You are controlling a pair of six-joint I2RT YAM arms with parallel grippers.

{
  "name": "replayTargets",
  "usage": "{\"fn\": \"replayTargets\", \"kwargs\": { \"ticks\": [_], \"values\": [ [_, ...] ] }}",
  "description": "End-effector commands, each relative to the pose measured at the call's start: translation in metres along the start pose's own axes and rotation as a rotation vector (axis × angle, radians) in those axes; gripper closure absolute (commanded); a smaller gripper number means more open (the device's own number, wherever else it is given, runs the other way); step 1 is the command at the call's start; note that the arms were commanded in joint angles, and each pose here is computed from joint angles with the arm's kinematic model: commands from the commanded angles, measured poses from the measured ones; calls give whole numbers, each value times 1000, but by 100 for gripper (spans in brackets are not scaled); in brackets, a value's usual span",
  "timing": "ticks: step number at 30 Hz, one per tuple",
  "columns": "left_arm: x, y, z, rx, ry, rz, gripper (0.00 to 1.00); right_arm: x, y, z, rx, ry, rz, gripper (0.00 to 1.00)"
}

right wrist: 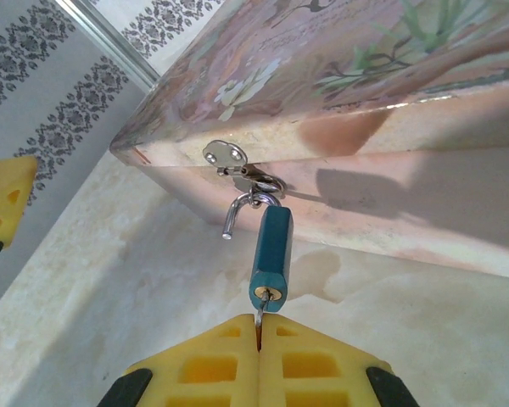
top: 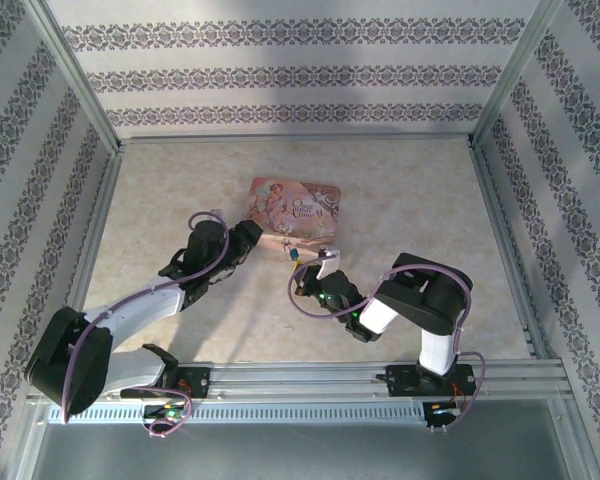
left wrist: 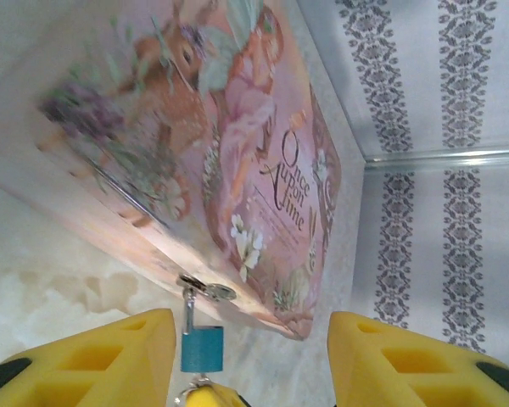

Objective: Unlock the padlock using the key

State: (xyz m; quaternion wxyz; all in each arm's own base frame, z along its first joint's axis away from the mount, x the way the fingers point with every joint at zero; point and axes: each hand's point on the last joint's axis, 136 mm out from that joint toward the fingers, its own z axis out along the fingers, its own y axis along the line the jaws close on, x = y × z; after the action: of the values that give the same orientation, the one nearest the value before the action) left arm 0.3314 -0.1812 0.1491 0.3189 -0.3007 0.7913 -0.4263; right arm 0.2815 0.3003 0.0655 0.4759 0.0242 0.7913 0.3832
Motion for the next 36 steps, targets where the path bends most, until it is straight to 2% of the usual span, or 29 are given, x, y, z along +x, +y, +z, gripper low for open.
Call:
{"fn": "replayTargets", "kwargs": {
  "ticks": [1, 6, 14, 18, 23, 26, 29, 36],
  "values": [
    [-10, 12, -9, -73, -29, 62, 49, 4, -3, -2, -25, 23, 67, 100],
    [-21, 18, -15, -85, -57, 61, 49, 8, -9, -1, -27, 55, 118, 100],
    [-38, 19, -22, -98, -92, 93, 49, 9, -18, -2, -2, 45, 149, 88],
    [-49, 25, -20, -130, -92, 153, 42, 10, -24, -8, 17, 51, 136, 78],
    [-58, 35, -13, -137, -35, 178, 38, 3, -27, -18, 39, 30, 115, 69],
    [-59, 25, -7, -115, 13, 229, 35, -5, -26, -27, 46, 19, 76, 65],
    [-59, 10, 1, -109, 84, 310, 32, -12, -16, -29, 15, 51, 50, 57],
    [-58, 15, 31, -156, 213, 378, 28, -28, 5, -18, -105, 114, 172, 45]
  ]
}}
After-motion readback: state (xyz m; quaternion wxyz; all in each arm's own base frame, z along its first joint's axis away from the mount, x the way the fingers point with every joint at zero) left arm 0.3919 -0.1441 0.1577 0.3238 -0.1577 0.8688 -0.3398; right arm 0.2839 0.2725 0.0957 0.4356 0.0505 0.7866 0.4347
